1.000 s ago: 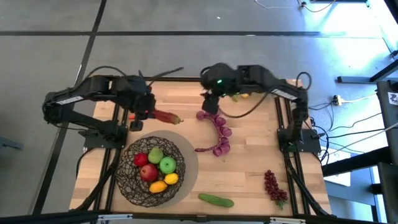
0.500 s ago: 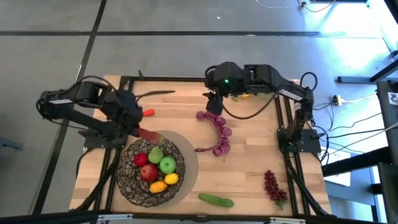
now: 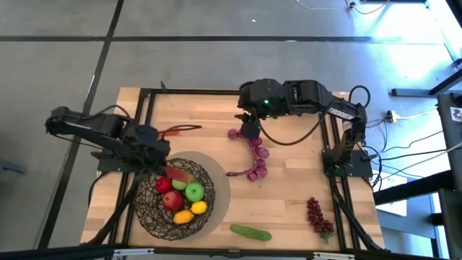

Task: Build produce basket
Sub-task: Put the red chili pepper into the black wire basket

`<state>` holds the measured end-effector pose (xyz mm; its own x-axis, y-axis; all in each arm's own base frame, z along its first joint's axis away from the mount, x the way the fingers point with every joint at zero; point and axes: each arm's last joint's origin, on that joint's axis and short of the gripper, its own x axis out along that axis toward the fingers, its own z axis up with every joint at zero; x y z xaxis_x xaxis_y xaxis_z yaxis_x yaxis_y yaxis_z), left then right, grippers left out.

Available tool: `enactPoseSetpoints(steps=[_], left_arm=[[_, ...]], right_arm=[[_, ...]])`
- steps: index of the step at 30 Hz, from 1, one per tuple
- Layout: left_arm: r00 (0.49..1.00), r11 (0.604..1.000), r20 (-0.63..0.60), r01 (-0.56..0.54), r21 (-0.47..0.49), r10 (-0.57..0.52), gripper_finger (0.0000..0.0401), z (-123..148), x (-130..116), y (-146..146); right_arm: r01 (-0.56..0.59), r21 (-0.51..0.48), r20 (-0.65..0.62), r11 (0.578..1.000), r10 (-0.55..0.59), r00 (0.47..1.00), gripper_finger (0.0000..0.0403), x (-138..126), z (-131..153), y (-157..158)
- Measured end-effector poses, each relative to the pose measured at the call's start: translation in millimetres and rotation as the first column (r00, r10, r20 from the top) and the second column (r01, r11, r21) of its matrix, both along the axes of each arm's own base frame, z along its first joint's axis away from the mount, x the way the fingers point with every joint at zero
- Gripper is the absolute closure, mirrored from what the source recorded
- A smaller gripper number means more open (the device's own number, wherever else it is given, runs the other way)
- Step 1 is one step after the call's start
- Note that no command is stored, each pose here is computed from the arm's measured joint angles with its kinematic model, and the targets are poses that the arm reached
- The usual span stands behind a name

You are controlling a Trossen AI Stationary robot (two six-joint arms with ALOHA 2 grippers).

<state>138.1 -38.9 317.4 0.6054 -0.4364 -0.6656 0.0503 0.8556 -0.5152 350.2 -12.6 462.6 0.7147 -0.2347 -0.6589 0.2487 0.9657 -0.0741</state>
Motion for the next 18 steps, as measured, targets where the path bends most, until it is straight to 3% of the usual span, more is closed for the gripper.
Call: enactPoseSetpoints(steps=[10,15,18], left_arm=[[0.981,0.998,0.187,-0.044,-0.055,0.054,0.0331,-59,23,-5],[0.984,0.989,0.118,-0.124,-0.081,0.133,0.0331,-77,22,-4],[0.984,0.987,0.110,-0.132,-0.087,0.141,0.0333,-75,21,-4]], right_arm=[[-0.019,-0.003,0.016,1.000,0.019,1.000,0.0244,1,1,6],[-0.032,-0.017,0.009,0.999,0.032,0.999,0.0244,1,1,6],[-0.052,-0.039,0.001,0.998,0.052,0.999,0.0244,1,1,6]])
